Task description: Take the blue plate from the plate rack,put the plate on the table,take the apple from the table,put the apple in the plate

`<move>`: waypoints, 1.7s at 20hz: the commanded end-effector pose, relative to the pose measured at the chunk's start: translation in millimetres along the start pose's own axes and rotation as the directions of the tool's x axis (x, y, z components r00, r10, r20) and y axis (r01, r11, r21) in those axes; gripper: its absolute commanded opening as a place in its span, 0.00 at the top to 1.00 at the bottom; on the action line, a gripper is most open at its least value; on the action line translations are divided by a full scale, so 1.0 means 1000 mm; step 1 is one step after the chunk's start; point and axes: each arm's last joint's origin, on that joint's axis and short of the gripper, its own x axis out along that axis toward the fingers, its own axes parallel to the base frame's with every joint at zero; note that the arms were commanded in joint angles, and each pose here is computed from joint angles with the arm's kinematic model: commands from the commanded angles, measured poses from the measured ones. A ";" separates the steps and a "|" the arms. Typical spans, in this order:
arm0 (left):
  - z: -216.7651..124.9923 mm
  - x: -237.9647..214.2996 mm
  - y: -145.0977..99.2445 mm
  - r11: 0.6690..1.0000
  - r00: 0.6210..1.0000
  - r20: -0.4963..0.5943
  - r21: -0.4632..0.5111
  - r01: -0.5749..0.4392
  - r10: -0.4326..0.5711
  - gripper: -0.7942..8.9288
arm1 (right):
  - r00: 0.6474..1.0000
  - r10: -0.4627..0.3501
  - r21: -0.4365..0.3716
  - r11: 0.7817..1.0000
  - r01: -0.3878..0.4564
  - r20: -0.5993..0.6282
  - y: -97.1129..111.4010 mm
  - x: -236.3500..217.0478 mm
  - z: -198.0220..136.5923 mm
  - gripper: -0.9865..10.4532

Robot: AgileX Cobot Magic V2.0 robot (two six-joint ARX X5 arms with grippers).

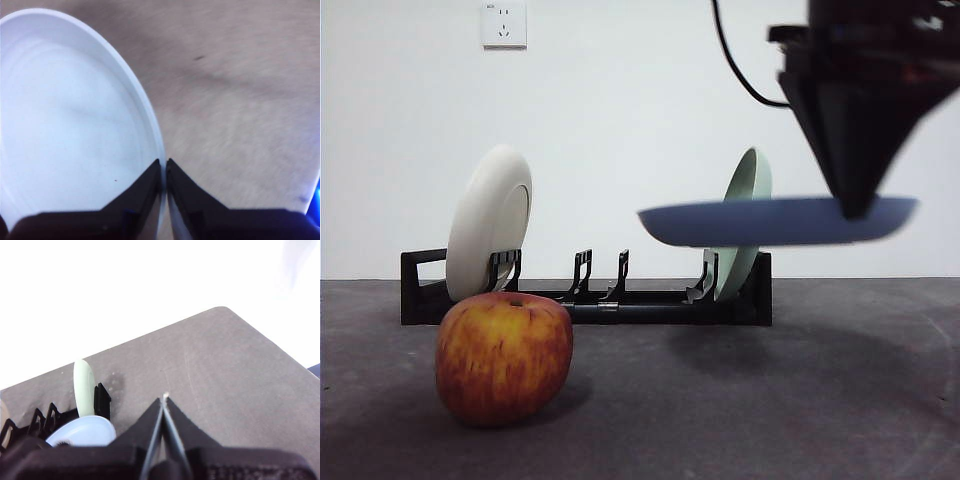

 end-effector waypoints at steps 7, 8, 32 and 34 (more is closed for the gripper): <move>-0.001 0.017 -0.022 0.996 0.999 0.034 0.081 0.026 -0.029 0.93 | 1.000 0.014 -0.011 1.000 -0.014 -0.023 -0.001 -0.001 -0.003 0.91; -0.001 0.019 -0.023 0.996 0.999 0.036 0.083 0.030 -0.033 0.93 | 1.000 0.014 -0.011 1.000 -0.014 -0.023 -0.001 -0.001 -0.003 0.91; -0.017 0.072 -0.040 0.992 0.999 0.027 0.119 0.030 -0.034 0.93 | 0.997 0.063 -0.009 0.998 -0.063 -0.039 0.001 -0.001 -0.003 0.91; -0.016 0.072 -0.040 0.993 0.999 0.039 0.112 0.032 -0.037 0.93 | 0.997 0.063 -0.009 0.998 -0.063 -0.039 0.001 -0.001 -0.003 0.91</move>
